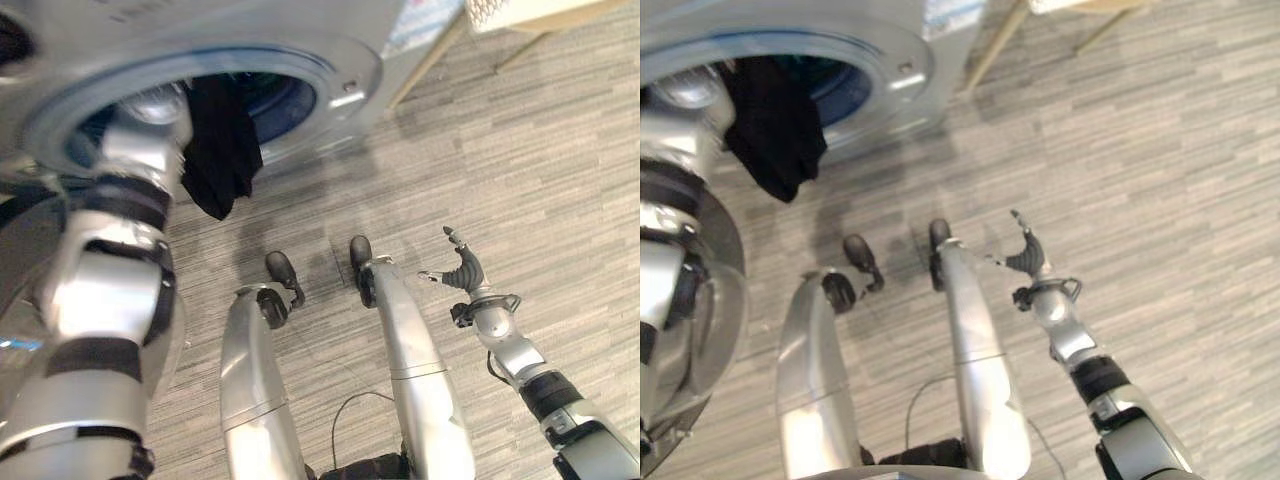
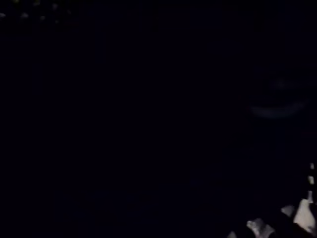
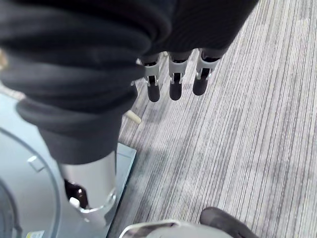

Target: Grab the laundry basket,head to the washer,open it,put in the laundry and shut it.

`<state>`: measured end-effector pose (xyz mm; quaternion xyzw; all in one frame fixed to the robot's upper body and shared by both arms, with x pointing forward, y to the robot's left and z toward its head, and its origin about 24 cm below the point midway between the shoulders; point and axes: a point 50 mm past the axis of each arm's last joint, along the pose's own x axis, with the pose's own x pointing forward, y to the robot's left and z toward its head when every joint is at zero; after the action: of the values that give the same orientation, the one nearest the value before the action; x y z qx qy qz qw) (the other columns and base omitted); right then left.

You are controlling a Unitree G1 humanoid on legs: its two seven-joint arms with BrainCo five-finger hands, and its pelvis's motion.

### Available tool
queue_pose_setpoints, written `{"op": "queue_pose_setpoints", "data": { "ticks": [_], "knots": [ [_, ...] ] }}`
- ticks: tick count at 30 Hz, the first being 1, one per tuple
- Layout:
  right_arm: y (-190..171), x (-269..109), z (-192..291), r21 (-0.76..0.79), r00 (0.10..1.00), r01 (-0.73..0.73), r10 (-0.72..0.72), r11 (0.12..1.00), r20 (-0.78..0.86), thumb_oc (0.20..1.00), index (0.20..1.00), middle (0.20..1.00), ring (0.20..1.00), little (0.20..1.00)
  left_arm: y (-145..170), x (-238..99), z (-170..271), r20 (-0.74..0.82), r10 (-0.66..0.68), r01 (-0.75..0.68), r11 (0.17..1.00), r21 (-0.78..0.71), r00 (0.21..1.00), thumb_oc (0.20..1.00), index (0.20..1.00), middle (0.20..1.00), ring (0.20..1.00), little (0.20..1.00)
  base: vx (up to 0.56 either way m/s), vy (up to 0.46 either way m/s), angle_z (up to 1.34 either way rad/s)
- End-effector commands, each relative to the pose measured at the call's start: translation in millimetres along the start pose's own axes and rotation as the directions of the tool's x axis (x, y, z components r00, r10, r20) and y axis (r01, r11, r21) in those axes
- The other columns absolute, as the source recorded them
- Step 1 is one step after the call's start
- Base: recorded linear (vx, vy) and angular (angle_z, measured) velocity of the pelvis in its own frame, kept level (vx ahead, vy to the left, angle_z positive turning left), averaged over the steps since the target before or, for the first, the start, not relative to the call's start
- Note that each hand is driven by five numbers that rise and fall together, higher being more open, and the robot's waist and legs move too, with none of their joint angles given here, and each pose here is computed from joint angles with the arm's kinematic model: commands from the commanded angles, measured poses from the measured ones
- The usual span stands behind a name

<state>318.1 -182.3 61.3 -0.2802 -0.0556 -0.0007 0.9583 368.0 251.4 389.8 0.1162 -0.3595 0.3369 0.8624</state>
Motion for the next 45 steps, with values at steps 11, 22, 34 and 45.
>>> {"op": "queue_pose_setpoints", "data": {
  "ticks": [11,22,34,45],
  "knots": [
    [-29.0,-15.3,17.3,-0.015,0.988,-0.016,0.018,1.0,0.155,1.0,1.0,1.0,1.0,1.0,30.6,19.3,-3.2,0.062,-0.09,0.065,0.943,0.326,0.994,1.0,1.0,1.0,1.0,1.0,0.07,-0.003,-0.06],
    [-38.9,-21.2,7.6,-0.063,0.989,-0.008,0.017,0.998,0.15,1.0,1.0,1.0,1.0,1.0,10.0,-26.2,-55.4,0.039,-0.459,0.264,0.576,0.774,0.888,1.0,1.0,1.0,1.0,1.0,0.01,-0.03,0.1],
    [-76.5,1.6,42.6,-0.152,0.961,0.072,-0.028,0.986,0.275,1.0,1.0,1.0,1.0,1.0,-15.9,-46.5,-85.8,-0.15,-0.602,0.285,0.135,0.949,0.784,1.0,1.0,1.0,1.0,1.0,-0.01,0.024,0.04],
    [-77.6,11.5,62.0,-0.037,0.944,0.097,-0.08,0.995,0.32,1.0,1.0,1.0,1.0,1.0,-67.2,-51.4,-36.0,0.023,-0.606,0.39,0.54,0.746,0.795,0.2,0.2,0.2,0.2,0.2,-0.01,0.019,0.0]
  ]
}}
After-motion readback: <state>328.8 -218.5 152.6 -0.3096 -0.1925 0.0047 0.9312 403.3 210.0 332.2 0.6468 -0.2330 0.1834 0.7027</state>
